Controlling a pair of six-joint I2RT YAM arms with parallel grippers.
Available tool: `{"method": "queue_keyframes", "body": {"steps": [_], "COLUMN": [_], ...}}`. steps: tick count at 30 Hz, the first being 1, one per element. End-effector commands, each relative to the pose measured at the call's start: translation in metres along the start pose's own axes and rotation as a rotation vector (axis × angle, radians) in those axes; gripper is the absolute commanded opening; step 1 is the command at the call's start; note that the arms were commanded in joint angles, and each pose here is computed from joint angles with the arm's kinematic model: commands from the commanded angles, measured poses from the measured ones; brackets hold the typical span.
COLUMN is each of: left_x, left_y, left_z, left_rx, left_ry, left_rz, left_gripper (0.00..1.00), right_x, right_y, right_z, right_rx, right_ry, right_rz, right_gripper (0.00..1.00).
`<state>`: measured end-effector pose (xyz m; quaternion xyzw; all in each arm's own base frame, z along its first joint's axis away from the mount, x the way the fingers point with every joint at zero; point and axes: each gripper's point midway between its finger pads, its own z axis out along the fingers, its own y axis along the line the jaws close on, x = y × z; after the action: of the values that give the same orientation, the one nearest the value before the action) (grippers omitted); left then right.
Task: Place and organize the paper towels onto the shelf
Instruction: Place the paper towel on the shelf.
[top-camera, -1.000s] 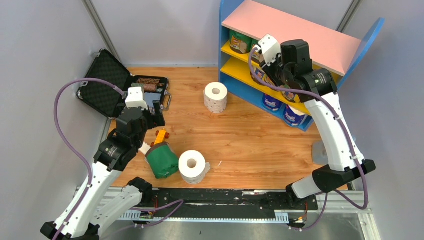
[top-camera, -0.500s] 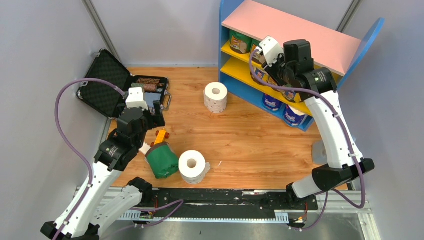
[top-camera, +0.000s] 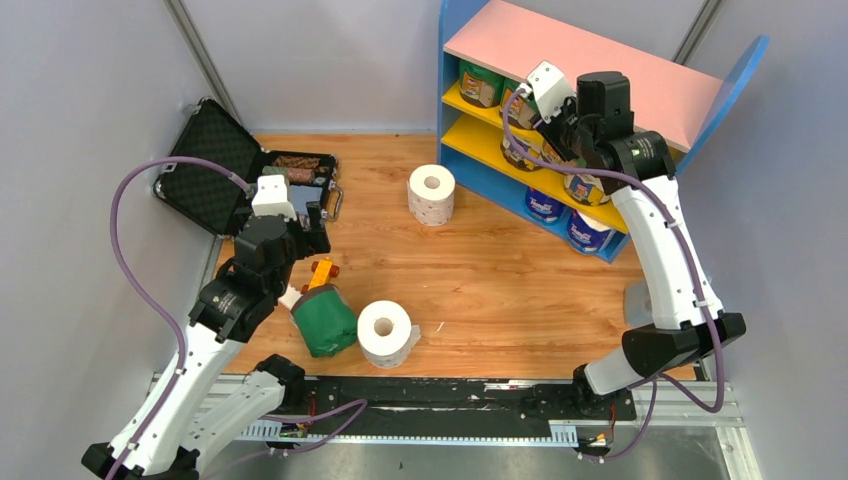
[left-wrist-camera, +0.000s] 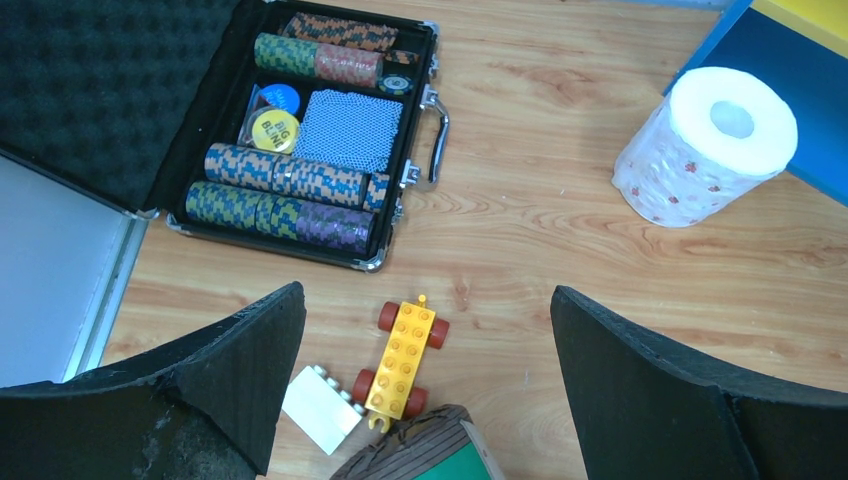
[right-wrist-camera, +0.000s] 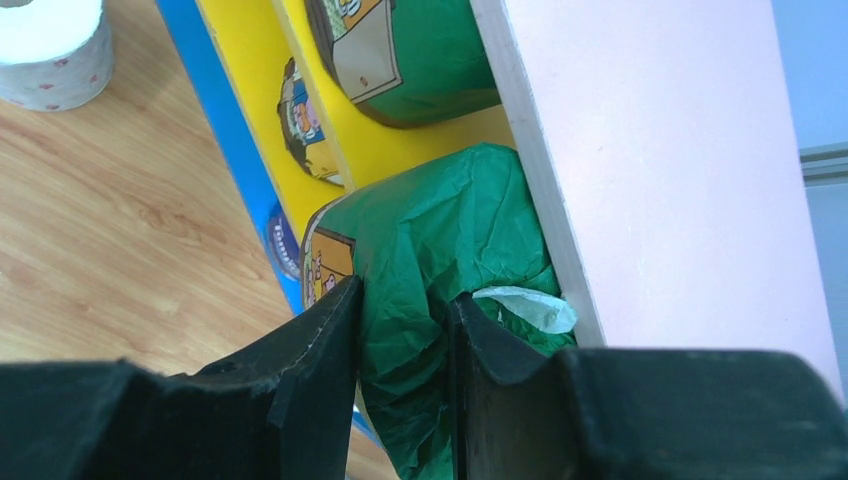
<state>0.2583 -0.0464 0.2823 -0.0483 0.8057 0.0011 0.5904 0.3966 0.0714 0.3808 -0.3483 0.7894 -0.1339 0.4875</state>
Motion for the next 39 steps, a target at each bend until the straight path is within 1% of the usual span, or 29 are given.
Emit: {"method": "queue_keyframes", "body": {"steps": [1, 6, 12, 18, 21, 25, 27, 33, 36, 39], "left_x": [-0.011, -0.011, -0.011, -0.011, -0.011, -0.010, -0.010, -0.011, -0.011, -0.010], "left_y": [0.003, 0.004, 0.005, 0.004, 0.004, 0.004, 0.004, 0.005, 0.005, 0.005], "left_z": [0.000, -0.001, -0.001, -0.001, -0.001, -0.001, -0.001, -0.003, -0.002, -0.002], "left_rx": [-0.015, -0.019, -0.019, -0.015, -0.014, -0.016, -0.015, -0.017, -0.015, -0.016], "left_ry": [-0.044, -0.047, -0.049, -0.047, -0.046, -0.045, -0.046, -0.051, -0.050, -0.048], "left_rz": [-0.014, -0.014, -0.016, -0.015, -0.015, -0.014, -0.014, -0.017, -0.017, -0.016], "left_gripper": [1.00, 1.00, 1.00, 1.00, 1.00, 1.00, 1.00, 1.00, 1.00, 1.00], "right_x": [-0.022, -0.020, -0.036, -0.037, -0.041, -0.053, -0.054, -0.033, -0.030, -0.032], "right_y": [-0.040, -0.049, -0.049, -0.042, -0.034, -0.033, -0.034, -0.027, -0.016, -0.013], "right_z": [0.000, 0.005, -0.015, -0.028, -0.035, -0.054, -0.056, -0.043, -0.047, -0.067], "right_rx": [0.170, 0.217, 0.219, 0.214, 0.184, 0.173, 0.179, 0.196, 0.158, 0.148], "right_ry": [-0.092, -0.095, -0.199, -0.271, -0.312, -0.398, -0.410, -0.351, -0.366, -0.414], "right_rz": [-0.043, -0.039, -0.022, -0.005, 0.033, 0.145, 0.187, 0.276, 0.313, 0.386], "right_gripper": [0.32, 0.38, 0.44, 0.55, 0.63, 0.76, 0.80, 0.82, 0.83, 0.83]}}
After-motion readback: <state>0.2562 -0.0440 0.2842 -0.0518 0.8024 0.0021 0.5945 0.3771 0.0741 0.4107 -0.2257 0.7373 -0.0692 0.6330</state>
